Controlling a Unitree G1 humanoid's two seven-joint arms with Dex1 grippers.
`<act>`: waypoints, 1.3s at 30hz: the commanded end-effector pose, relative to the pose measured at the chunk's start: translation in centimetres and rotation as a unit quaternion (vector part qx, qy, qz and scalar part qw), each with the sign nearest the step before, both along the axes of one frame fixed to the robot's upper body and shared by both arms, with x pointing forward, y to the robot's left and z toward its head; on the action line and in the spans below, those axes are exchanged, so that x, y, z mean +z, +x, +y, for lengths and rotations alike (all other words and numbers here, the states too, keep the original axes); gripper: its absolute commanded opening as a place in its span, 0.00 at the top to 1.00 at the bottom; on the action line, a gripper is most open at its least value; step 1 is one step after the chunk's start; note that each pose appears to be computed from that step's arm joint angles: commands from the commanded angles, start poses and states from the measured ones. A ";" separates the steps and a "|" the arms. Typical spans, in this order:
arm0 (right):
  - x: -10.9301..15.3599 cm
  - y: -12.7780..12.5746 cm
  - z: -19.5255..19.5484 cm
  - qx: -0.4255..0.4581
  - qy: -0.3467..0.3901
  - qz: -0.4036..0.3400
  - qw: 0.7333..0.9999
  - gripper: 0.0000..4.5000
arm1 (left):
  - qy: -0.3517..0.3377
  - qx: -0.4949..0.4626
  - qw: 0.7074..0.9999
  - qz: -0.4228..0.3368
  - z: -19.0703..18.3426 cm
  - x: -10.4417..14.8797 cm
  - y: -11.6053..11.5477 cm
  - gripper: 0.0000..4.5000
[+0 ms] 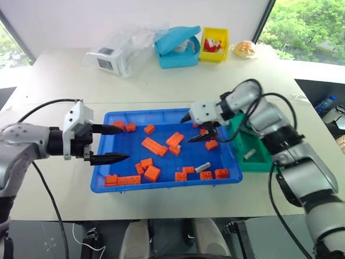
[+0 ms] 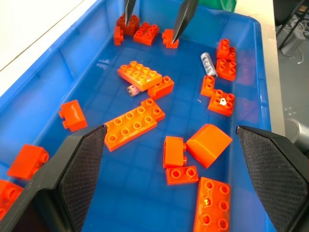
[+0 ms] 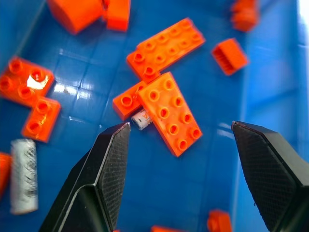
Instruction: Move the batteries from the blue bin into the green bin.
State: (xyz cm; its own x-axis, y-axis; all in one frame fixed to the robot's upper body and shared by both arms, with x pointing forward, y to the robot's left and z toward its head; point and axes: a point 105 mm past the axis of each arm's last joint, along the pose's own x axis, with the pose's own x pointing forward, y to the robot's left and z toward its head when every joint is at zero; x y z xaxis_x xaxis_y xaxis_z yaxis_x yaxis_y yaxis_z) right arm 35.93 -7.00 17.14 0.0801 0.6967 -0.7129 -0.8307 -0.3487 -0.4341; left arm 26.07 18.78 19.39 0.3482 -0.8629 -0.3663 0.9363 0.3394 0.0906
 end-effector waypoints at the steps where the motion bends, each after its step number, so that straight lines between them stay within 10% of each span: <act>1: -0.2 0.7 0.9 0.053 -0.045 -0.026 0.997 0.24 | -0.004 0.016 1.000 -0.026 0.1 1.2 -0.8 0.00; 12: -1.2 1.9 3.4 0.096 -0.099 -0.065 0.988 0.24 | -0.010 0.064 0.997 -0.031 0.8 1.3 -2.6 0.00; 16: -1.9 1.7 3.8 0.112 -0.108 -0.072 0.985 0.01 | -0.010 0.071 0.997 -0.029 0.9 1.3 -3.1 0.00; 23: -3.4 1.5 4.0 0.116 -0.123 -0.070 0.983 0.01 | -0.013 0.076 0.997 -0.031 0.8 1.5 -2.9 0.00; 29: -3.5 1.9 4.3 0.095 -0.107 -0.074 0.987 0.52 | -0.017 0.071 0.997 -0.035 0.6 1.8 -2.4 0.00; 39: -0.8 1.7 3.6 0.104 -0.068 -0.065 0.990 0.52 | -0.019 0.058 0.998 -0.035 0.3 1.5 -1.6 0.00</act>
State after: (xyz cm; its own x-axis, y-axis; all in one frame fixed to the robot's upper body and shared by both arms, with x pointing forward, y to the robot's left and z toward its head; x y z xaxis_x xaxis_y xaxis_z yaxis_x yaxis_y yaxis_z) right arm 37.57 -4.10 14.18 0.0334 0.5525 -0.8329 -0.7013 -0.5808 -0.4133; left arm 24.30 19.14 20.21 0.4675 -0.8254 -0.3165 0.8814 0.4625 0.0959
